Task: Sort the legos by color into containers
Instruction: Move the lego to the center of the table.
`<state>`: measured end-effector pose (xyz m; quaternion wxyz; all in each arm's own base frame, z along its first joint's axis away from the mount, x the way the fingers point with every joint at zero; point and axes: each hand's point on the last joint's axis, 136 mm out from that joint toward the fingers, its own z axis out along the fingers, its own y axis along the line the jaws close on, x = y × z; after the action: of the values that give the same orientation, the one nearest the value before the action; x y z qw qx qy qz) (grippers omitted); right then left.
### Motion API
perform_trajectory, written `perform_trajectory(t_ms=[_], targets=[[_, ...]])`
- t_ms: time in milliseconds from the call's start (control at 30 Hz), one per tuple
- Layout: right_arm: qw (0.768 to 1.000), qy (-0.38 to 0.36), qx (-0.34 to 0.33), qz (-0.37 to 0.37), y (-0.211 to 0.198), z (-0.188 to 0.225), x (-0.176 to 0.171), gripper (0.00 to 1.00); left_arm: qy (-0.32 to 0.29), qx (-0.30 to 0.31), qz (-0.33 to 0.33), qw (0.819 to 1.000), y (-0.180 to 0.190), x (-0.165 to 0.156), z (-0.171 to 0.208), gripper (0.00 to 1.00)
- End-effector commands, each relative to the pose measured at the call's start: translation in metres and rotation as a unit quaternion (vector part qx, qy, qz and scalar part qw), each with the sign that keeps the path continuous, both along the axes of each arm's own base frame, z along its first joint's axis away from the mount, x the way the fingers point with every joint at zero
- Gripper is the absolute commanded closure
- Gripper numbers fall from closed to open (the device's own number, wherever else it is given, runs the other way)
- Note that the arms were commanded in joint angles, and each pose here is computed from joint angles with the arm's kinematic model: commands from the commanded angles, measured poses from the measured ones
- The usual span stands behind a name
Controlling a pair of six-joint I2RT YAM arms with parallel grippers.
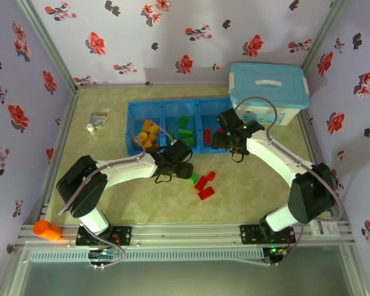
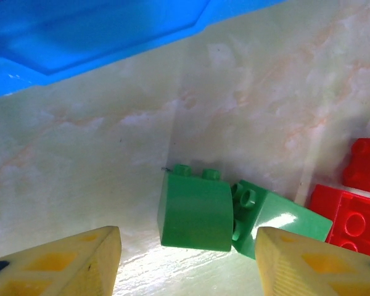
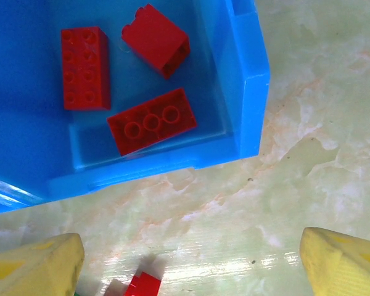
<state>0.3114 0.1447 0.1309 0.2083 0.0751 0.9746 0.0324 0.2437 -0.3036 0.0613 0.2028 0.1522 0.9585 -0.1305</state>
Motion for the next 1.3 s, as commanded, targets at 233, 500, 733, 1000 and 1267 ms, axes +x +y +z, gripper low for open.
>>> perform_trajectory(t_ms=[233, 500, 733, 1000, 1267], targets=[[1.000, -0.005, 0.010, -0.010, 0.000, 0.002, -0.004, 0.09, 0.010, -0.004, 0.008, 1.000, 0.000, 0.009, -0.001, 0.41], [1.000, -0.004, 0.010, -0.011, -0.001, 0.001, -0.004, 0.09, 0.025, -0.003, 0.005, 1.000, 0.000, 0.003, -0.011, 0.42], [1.000, -0.001, 0.011, -0.012, -0.001, -0.002, -0.006, 0.09, 0.030, 0.002, 0.005, 1.000, 0.001, 0.002, -0.016, 0.42], [1.000, 0.000, 0.010, -0.013, -0.002, -0.004, -0.007, 0.09, 0.038, 0.015, 0.008, 0.999, 0.005, -0.001, -0.024, 0.42], [1.000, -0.001, 0.010, -0.013, -0.002, -0.004, -0.008, 0.09, 0.042, 0.027, 0.058, 0.997, 0.036, 0.006, -0.026, 0.46]])
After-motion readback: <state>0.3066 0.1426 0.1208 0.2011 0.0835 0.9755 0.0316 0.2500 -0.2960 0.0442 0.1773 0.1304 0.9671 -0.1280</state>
